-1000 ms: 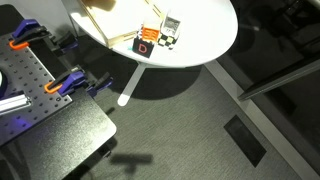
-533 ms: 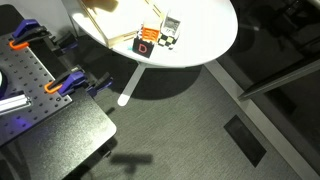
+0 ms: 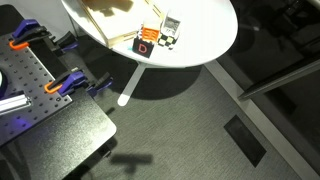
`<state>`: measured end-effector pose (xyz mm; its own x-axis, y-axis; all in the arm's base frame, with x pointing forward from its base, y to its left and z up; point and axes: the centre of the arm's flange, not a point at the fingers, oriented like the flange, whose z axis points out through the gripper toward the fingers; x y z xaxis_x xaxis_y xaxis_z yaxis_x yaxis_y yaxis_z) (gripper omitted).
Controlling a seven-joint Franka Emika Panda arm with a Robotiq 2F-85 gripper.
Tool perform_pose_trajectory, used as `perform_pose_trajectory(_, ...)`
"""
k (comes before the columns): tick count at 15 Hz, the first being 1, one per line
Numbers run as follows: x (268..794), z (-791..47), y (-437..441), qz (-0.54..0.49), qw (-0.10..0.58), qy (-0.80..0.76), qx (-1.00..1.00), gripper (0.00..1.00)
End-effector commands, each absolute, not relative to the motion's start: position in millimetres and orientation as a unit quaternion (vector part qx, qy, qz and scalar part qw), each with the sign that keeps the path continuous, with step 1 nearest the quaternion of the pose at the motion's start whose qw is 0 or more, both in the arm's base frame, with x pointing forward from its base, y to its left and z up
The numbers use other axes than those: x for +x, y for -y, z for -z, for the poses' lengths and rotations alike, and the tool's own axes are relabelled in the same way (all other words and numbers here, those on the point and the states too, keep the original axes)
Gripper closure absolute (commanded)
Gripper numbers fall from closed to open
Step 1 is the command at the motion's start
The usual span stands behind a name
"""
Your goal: Put the plush block on the wooden tray
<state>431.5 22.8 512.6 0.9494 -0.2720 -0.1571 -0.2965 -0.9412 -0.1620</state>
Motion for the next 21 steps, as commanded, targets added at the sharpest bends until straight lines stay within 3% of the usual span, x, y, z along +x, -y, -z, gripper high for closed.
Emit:
perform_pose_trajectory(1,470.1,-516.4,-24.1,-0.05,0.059,-0.134,-0.988,0.0)
perform_pose_trajectory(12,510.9,-498.3,-26.4,-0.014,-0.019,-0.028,-0.999,0.0)
perform_pose_trajectory(21,506.6,-493.4,-28.3,-0.022,-0.012,-0.038,-0.999,0.0)
